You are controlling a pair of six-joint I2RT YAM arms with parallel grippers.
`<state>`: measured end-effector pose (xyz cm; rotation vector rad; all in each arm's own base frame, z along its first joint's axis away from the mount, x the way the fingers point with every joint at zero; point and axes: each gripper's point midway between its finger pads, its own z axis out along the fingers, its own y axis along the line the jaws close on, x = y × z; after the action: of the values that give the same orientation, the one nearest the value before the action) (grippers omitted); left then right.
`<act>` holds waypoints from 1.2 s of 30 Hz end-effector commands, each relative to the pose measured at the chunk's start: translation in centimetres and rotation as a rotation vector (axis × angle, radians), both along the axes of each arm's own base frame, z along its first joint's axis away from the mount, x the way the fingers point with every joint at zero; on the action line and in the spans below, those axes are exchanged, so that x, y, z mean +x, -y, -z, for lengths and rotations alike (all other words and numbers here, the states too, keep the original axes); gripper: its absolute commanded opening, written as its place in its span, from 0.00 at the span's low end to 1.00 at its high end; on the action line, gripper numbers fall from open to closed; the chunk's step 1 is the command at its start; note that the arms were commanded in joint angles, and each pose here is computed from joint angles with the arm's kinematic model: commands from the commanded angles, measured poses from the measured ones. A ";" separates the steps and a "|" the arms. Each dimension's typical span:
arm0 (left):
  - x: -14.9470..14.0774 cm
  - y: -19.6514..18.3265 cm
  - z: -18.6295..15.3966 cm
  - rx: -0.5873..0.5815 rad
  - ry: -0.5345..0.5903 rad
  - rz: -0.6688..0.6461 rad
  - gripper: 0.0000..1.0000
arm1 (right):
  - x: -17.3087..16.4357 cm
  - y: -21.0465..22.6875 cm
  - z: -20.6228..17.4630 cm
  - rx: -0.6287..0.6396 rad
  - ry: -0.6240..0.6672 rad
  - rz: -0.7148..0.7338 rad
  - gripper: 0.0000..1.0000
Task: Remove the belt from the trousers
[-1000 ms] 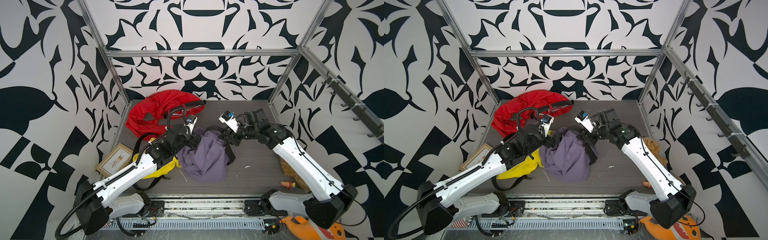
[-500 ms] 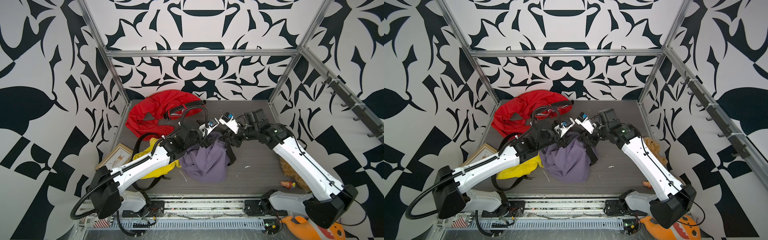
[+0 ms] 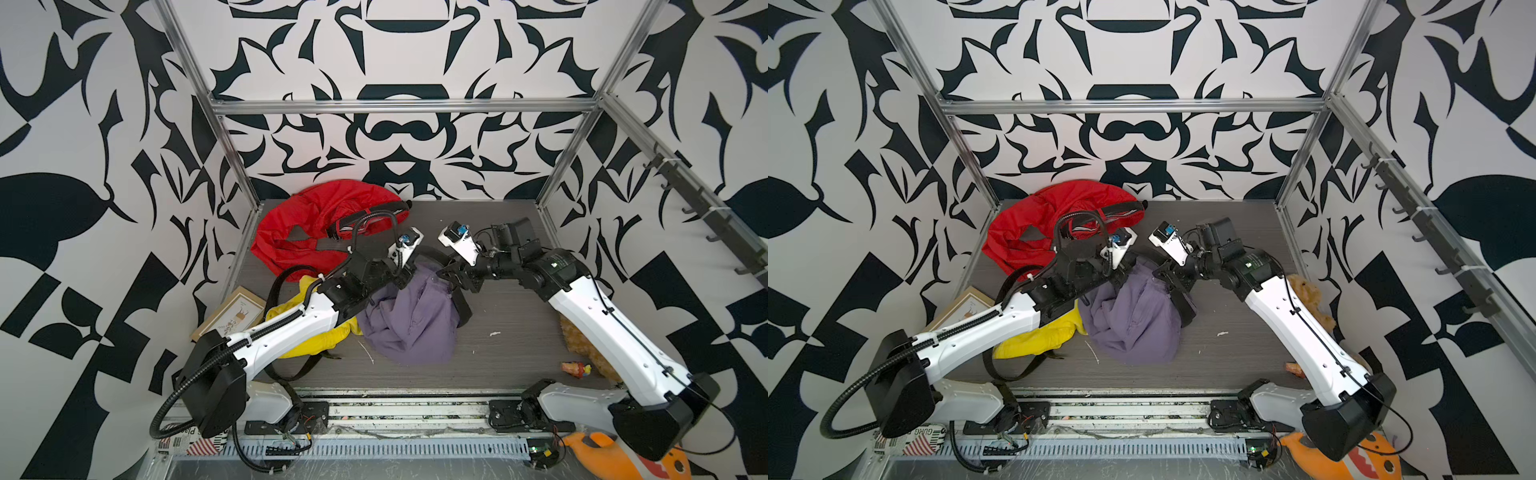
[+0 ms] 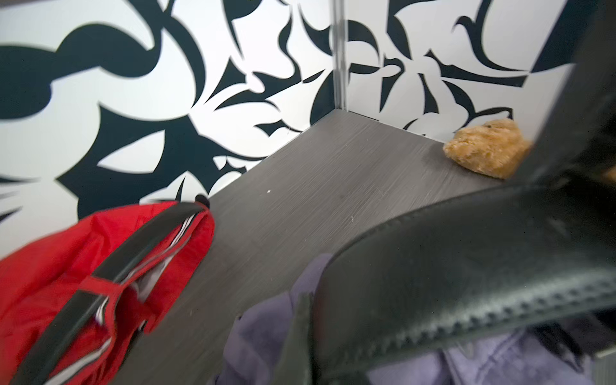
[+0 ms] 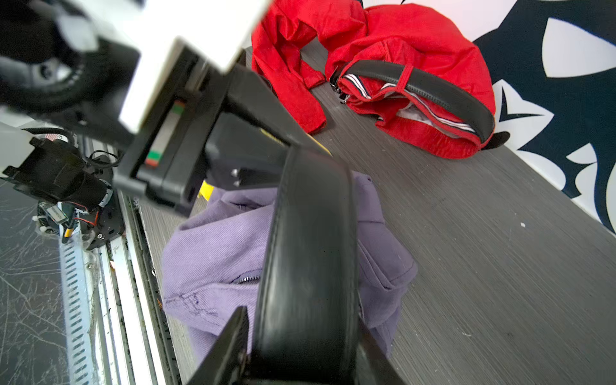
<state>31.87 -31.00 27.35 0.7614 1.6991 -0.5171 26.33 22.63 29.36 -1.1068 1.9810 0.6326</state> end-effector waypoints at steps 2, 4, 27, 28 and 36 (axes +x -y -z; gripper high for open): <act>4.0 -9.8 0.5 -0.251 -0.165 -0.347 0.00 | -1.3 1.2 -0.1 -0.015 -0.010 0.007 0.00; 4.3 -12.0 1.6 -0.314 -0.226 -0.404 0.00 | -1.3 1.2 0.0 -0.016 -0.013 0.009 0.00; -0.4 -4.1 -6.3 0.100 0.140 -0.122 0.90 | -1.0 0.3 -0.8 0.000 -0.023 -0.030 0.00; -0.7 -3.5 -6.7 0.129 0.174 -0.113 0.91 | -1.0 0.3 -0.8 0.001 -0.022 -0.029 0.00; -0.8 0.8 -7.0 0.332 0.358 -0.034 0.96 | -1.0 0.2 -1.0 0.007 -0.020 -0.034 0.00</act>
<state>29.78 -31.47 34.76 0.9198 1.5123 -0.2171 25.26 22.22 27.77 -1.1466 2.0521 0.6701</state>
